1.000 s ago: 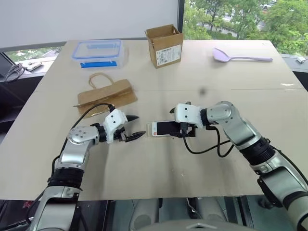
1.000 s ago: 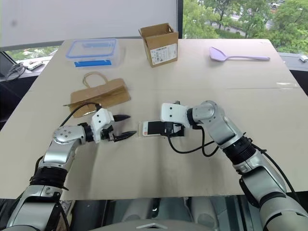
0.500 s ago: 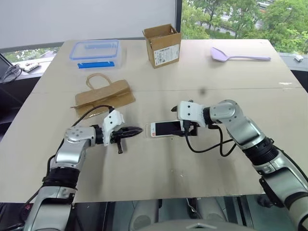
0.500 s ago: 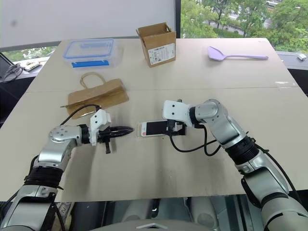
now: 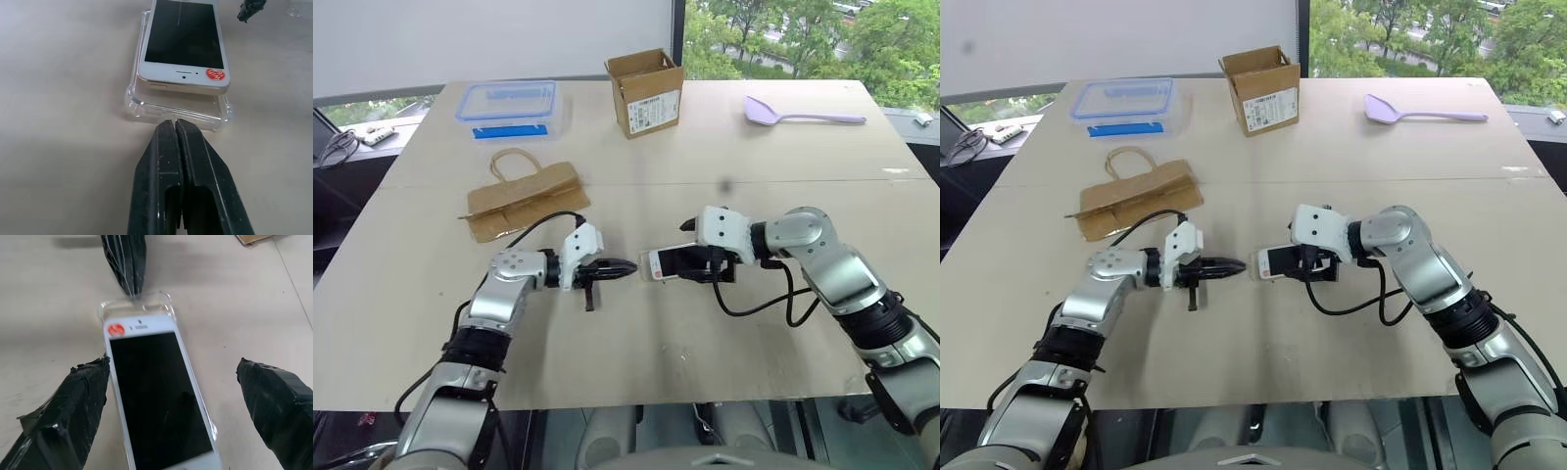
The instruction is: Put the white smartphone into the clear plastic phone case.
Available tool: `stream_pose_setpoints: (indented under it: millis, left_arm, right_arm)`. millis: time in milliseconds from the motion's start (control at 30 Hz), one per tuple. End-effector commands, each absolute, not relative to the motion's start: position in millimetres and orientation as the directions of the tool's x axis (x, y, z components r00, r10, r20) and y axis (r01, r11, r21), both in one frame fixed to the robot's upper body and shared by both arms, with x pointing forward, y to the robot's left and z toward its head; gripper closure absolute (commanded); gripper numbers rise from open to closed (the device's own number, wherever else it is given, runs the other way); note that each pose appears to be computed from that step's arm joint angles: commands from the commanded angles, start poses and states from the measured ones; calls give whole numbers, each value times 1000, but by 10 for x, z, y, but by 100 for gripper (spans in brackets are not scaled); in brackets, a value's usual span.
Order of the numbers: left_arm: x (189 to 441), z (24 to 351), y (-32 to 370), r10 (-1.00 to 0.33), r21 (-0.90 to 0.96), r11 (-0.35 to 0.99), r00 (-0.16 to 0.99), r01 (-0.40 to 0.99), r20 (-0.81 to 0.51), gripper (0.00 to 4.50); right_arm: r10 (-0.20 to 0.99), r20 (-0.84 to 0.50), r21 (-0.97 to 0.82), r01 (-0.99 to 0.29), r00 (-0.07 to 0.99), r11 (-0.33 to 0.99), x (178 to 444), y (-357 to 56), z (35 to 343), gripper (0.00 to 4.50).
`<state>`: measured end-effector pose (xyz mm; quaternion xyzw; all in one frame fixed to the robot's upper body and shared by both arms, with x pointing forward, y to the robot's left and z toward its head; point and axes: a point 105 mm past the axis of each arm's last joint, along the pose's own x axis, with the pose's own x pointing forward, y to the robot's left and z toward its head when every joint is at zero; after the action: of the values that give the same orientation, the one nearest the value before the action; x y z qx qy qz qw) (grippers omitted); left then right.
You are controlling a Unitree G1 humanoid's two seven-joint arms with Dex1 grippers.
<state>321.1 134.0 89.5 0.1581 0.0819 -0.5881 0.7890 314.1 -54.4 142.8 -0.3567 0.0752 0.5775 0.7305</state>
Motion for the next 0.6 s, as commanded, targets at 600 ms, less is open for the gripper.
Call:
stream_pose_setpoints:
  millis: [600]
  left_arm:
    - [3380,971,1390,-880,225,307,366,925,-304,445]
  right_arm:
    - [704,-549,-569,-819,450,80,3409,-634,1369,0]
